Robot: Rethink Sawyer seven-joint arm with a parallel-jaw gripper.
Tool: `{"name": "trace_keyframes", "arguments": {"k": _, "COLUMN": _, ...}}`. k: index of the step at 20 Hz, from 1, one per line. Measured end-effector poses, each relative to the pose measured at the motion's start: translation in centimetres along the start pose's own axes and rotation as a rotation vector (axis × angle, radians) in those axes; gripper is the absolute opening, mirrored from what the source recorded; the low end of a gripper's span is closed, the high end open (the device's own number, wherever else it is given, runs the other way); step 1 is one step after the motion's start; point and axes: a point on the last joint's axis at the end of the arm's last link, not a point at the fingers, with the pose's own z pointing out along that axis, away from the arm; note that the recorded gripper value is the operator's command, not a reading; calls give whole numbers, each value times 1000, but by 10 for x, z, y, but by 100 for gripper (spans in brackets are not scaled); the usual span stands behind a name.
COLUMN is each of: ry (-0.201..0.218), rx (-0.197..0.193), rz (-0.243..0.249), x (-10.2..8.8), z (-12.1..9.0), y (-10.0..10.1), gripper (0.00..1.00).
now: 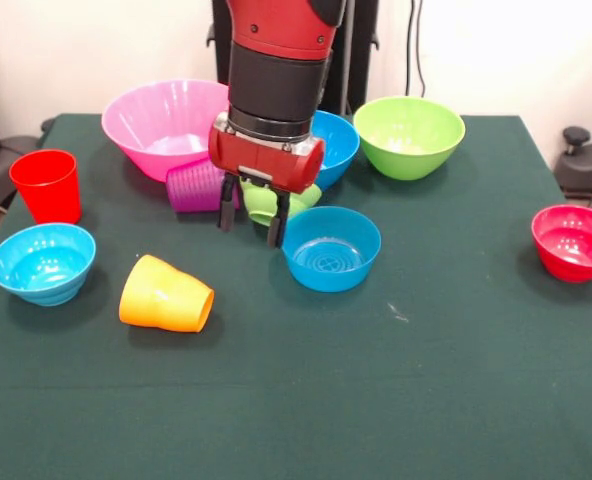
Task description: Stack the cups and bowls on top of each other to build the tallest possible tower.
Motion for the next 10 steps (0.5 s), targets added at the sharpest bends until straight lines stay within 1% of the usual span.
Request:
{"name": "trace_keyframes", "arguments": {"k": 5, "ry": 10, "rx": -2, "rz": -19, "x": 8, "z": 5, "y": 11, "gripper": 100}}
{"name": "trace_keyframes", "arguments": {"k": 10, "ry": 26, "rx": -1, "rz": -24, "x": 15, "z": 14, "y": 14, "gripper": 100}}
